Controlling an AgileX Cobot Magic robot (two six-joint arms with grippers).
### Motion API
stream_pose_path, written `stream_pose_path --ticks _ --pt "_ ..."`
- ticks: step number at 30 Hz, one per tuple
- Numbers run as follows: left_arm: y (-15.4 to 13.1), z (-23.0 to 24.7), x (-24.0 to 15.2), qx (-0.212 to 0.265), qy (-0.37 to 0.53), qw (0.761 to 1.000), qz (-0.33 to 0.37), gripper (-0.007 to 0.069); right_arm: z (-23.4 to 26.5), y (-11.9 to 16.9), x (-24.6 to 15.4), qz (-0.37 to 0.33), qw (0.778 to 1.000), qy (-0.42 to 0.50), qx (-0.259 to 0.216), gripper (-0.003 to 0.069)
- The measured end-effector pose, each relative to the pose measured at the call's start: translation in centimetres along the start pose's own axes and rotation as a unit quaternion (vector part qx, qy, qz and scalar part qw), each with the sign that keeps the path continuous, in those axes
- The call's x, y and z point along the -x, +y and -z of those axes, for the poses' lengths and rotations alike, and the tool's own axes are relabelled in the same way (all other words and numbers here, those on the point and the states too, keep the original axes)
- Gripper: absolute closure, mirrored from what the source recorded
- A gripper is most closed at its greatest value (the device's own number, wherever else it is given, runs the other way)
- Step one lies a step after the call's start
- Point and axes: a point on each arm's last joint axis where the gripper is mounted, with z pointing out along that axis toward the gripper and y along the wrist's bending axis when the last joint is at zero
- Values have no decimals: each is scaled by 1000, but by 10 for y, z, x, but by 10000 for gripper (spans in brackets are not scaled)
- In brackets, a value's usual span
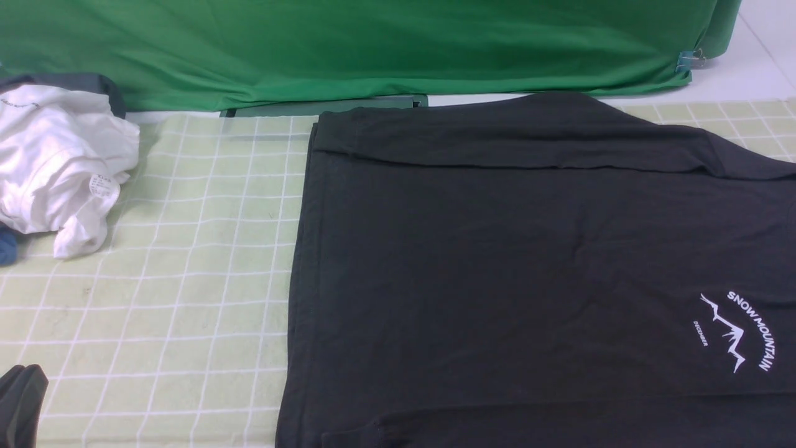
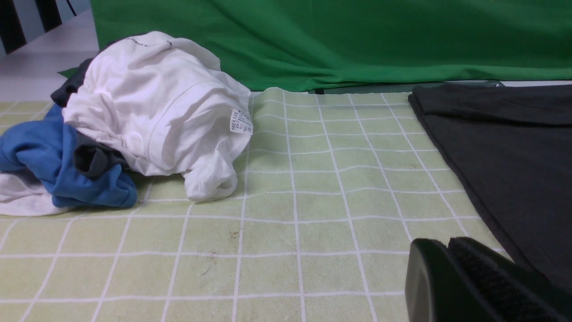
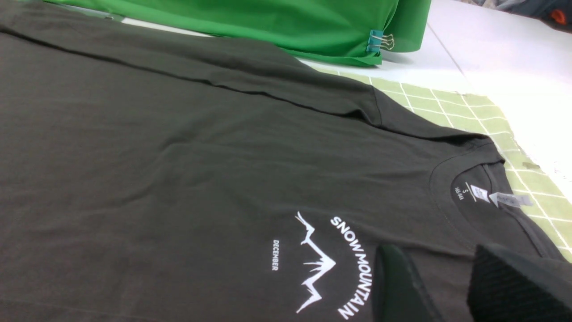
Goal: Fold a long-sleeved shirt over a green coffee tablecloth.
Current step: 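Grasp the left edge of the dark T-shirt lying flat on the table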
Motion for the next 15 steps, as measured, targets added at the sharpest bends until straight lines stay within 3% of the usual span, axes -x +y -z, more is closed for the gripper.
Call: stream_pose_path --ticks 15 --pt "0 0 0 1 0 1000 -12 589 0 0 2 0 1000 -9 -1 414"
